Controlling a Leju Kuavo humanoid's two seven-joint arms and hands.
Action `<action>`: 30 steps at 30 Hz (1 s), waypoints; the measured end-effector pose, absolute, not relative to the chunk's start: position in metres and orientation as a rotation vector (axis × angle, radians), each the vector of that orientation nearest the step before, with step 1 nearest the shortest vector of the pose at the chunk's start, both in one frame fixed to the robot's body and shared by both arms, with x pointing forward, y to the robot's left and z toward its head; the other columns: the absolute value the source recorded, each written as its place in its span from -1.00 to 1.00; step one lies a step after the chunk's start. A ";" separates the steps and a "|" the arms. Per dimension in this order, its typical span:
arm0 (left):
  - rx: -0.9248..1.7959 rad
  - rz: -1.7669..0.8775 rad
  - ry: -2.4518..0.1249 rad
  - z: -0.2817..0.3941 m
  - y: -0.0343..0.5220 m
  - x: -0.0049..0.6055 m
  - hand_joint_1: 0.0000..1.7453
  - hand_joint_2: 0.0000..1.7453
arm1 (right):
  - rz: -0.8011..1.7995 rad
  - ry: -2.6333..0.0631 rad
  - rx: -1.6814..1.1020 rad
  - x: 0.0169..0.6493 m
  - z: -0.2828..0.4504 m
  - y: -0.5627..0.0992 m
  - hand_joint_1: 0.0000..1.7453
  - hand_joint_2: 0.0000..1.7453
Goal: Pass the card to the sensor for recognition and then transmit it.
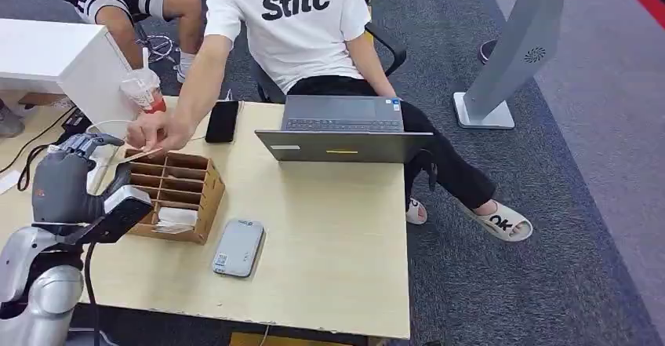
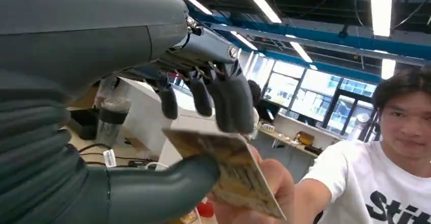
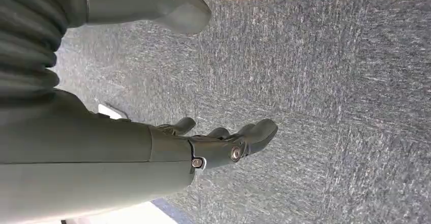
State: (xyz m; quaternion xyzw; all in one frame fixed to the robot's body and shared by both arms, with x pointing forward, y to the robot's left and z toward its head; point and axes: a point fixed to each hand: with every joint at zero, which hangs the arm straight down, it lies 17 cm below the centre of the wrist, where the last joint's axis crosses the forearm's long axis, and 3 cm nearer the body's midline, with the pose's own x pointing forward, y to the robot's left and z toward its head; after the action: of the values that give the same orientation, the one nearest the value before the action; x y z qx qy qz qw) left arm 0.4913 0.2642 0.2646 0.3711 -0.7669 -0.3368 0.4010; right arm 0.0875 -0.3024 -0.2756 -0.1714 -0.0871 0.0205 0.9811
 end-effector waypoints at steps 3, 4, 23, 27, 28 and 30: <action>0.930 -0.844 -1.944 0.264 0.264 0.490 1.00 1.00 | 0.046 -0.179 -0.343 0.088 -0.276 -0.302 -1.00 1.00; 0.926 -0.842 -1.949 0.265 0.264 0.490 1.00 1.00 | 0.048 -0.180 -0.343 0.088 -0.275 -0.302 -1.00 1.00; 0.846 -0.940 -1.953 0.244 0.232 0.481 1.00 1.00 | 0.068 -0.189 -0.337 0.090 -0.275 -0.299 -1.00 1.00; 0.806 -0.986 -1.951 0.235 0.210 0.478 1.00 1.00 | 0.075 -0.191 -0.332 0.091 -0.275 -0.297 -1.00 1.00; 0.793 -0.993 -1.946 0.232 0.203 0.478 1.00 1.00 | 0.078 -0.192 -0.331 0.091 -0.275 -0.296 -1.00 1.00; 0.766 -1.009 -1.935 0.223 0.192 0.479 1.00 1.00 | 0.081 -0.196 -0.328 0.092 -0.275 -0.294 -1.00 1.00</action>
State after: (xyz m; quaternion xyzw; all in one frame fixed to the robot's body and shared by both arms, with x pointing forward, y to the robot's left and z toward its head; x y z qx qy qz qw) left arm 0.4790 0.1916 0.2234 0.3032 -0.7657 -0.3995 0.4027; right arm 0.0920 -0.2936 -0.2752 -0.1628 -0.0974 0.0401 0.9810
